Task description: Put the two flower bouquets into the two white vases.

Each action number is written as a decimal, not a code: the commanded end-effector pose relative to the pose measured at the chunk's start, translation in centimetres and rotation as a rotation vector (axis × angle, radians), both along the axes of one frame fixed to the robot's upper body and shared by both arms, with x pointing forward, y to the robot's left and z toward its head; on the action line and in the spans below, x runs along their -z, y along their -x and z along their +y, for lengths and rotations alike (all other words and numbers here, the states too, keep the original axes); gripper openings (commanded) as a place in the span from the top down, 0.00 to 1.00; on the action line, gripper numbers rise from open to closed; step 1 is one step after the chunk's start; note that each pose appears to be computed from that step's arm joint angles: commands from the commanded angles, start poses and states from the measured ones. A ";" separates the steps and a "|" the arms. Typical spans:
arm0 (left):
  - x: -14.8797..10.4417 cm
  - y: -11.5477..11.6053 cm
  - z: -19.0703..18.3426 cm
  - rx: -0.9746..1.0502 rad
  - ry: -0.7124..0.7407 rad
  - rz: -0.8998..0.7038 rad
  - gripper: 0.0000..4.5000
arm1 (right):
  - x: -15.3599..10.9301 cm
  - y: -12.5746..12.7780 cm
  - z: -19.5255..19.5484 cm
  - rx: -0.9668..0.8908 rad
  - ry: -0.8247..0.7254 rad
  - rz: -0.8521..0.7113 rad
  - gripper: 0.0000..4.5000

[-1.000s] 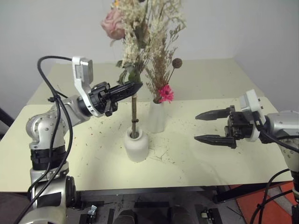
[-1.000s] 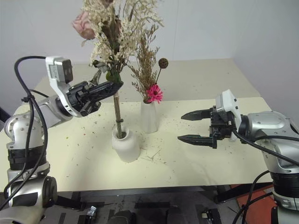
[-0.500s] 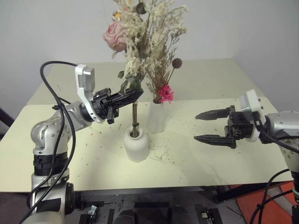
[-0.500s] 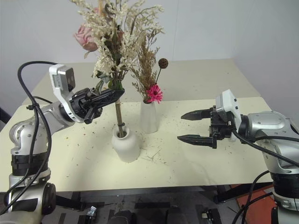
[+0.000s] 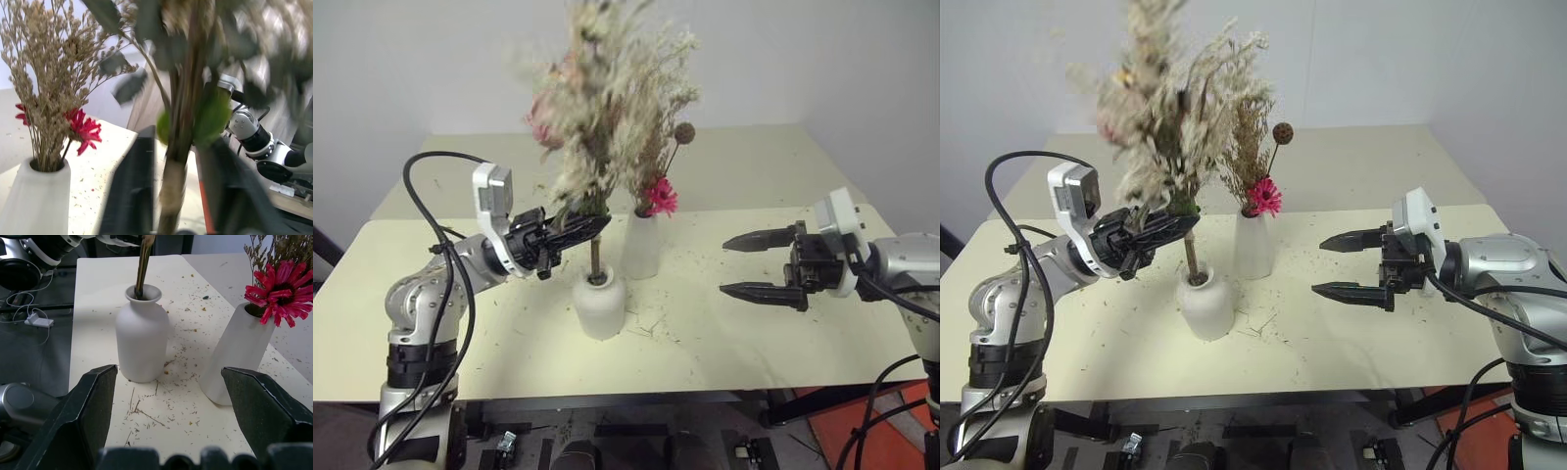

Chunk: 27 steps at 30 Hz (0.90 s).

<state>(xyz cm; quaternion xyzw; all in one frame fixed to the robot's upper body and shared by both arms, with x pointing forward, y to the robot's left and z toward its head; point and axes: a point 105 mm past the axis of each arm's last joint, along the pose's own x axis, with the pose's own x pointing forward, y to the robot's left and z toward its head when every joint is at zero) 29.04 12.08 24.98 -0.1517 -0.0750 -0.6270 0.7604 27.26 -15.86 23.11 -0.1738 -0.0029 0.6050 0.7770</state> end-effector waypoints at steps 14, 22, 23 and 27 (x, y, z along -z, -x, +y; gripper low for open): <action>2.5 3.6 5.1 -0.032 -0.299 -0.002 0.00 | -1.6 -0.7 0.3 -0.015 -0.016 -0.081 0.09; 3.0 3.7 8.1 -0.138 -0.386 0.008 0.00 | -1.5 -0.8 0.5 -0.024 -0.016 -0.074 0.09; 2.9 3.6 8.5 -0.153 -0.390 0.004 0.00 | -1.4 -0.8 0.4 -0.023 -0.016 -0.073 0.09; 2.5 2.9 10.3 -0.214 -0.422 -0.014 0.00 | -1.3 -0.8 0.1 -0.007 -0.020 -0.068 0.09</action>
